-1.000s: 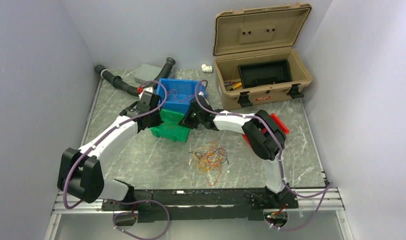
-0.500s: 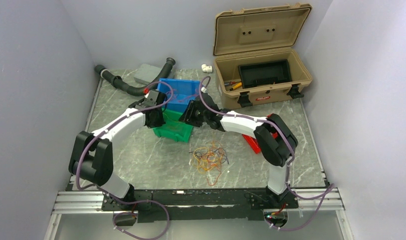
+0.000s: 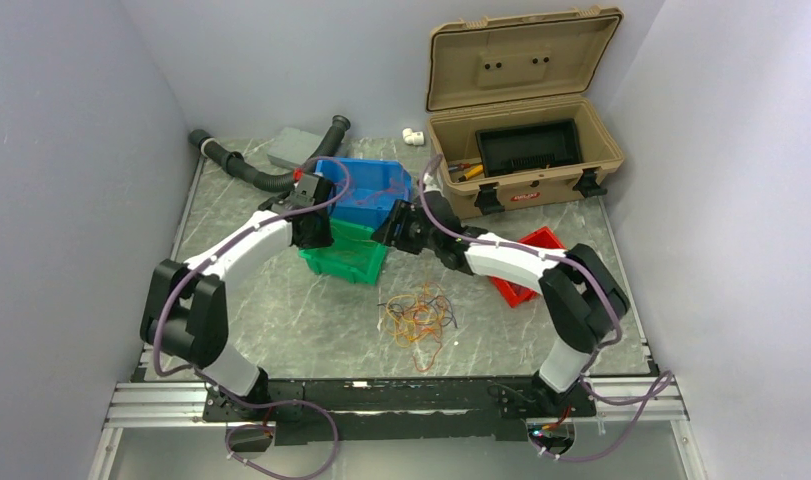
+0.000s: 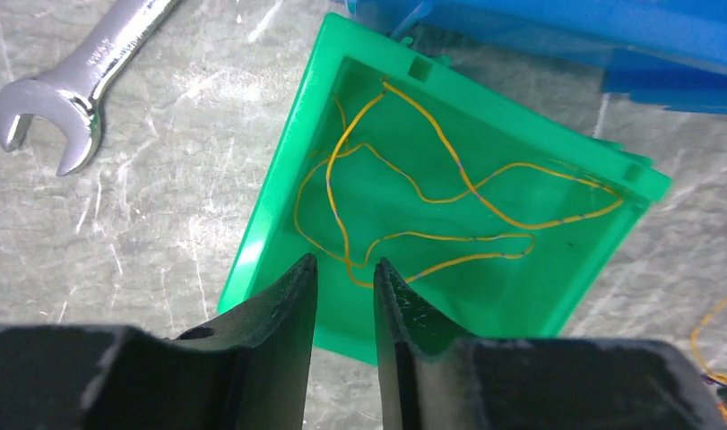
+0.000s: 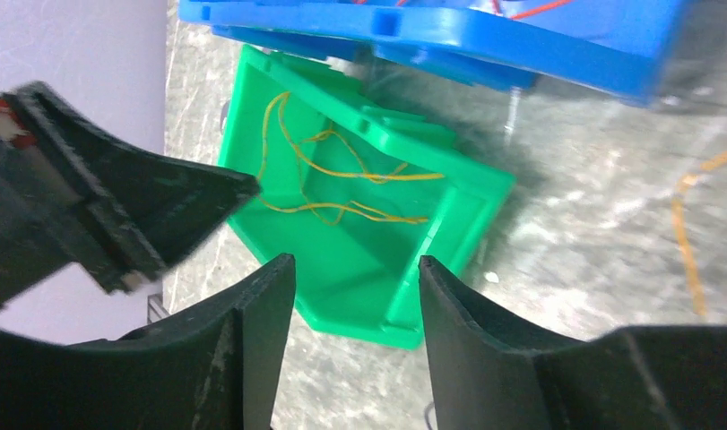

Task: Untangle the cables

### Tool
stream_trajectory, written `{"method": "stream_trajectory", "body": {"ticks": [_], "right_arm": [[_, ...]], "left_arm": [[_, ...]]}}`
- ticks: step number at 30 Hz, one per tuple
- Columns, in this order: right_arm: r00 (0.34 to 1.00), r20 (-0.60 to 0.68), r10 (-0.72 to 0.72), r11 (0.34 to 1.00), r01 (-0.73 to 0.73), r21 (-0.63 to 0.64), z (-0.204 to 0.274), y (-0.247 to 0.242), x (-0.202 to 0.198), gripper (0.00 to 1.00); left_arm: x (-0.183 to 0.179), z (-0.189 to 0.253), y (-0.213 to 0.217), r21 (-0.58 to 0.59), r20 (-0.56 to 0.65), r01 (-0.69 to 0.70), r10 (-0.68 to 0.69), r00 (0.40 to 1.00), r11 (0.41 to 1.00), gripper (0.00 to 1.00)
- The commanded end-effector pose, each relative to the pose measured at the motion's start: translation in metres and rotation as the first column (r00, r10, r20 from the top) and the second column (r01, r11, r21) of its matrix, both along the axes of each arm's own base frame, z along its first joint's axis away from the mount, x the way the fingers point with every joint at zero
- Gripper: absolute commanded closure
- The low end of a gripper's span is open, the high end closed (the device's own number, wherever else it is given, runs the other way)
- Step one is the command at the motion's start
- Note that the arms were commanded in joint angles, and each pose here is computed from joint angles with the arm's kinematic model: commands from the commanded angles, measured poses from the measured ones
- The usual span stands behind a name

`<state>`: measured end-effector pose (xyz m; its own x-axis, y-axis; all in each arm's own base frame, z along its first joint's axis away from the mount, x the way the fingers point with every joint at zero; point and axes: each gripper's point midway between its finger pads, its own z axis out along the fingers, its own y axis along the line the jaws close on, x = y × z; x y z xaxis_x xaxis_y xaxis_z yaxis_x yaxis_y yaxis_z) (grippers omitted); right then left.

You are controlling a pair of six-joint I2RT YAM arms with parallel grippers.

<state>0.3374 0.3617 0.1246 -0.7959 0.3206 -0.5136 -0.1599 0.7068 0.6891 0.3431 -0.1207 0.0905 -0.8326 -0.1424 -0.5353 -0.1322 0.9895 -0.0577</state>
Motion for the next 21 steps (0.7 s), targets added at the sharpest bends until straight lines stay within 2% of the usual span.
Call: {"method": "stream_trajectory", "body": {"ticks": [1, 7, 10, 13, 17, 21], "right_arm": [[0.992, 0.119, -0.03, 0.998, 0.023, 0.066, 0.03, -0.026, 0.002, 0.42], [0.976, 0.217, 0.013, 1.0, -0.017, 0.017, 0.048, -0.051, -0.018, 0.41], [0.969, 0.238, 0.069, 0.997, -0.063, -0.035, 0.045, -0.065, -0.036, 0.41], [0.961, 0.26, 0.092, 0.993, -0.07, -0.093, 0.04, -0.087, -0.055, 0.39], [0.952, 0.3, 0.061, 0.991, -0.023, -0.129, 0.033, -0.123, -0.076, 0.3], [0.943, 0.327, 0.054, 0.996, -0.027, -0.086, 0.033, -0.14, -0.099, 0.28]], "left_arm": [[0.0, 0.046, -0.003, -0.04, 0.109, 0.038, -0.033, 0.993, 0.998, 0.65], [-0.012, 0.076, -0.011, -0.096, 0.165, 0.1, -0.084, 0.983, 0.99, 0.59], [-0.021, 0.091, -0.031, -0.14, 0.21, 0.218, -0.186, 0.96, 0.966, 0.51], [-0.039, 0.104, -0.066, -0.209, 0.294, 0.395, -0.328, 0.898, 0.894, 0.35], [-0.066, 0.118, -0.114, -0.254, 0.424, 0.596, -0.466, 0.776, 0.762, 0.15], [-0.09, 0.107, -0.147, -0.305, 0.442, 0.69, -0.544, 0.713, 0.656, 0.1]]}}
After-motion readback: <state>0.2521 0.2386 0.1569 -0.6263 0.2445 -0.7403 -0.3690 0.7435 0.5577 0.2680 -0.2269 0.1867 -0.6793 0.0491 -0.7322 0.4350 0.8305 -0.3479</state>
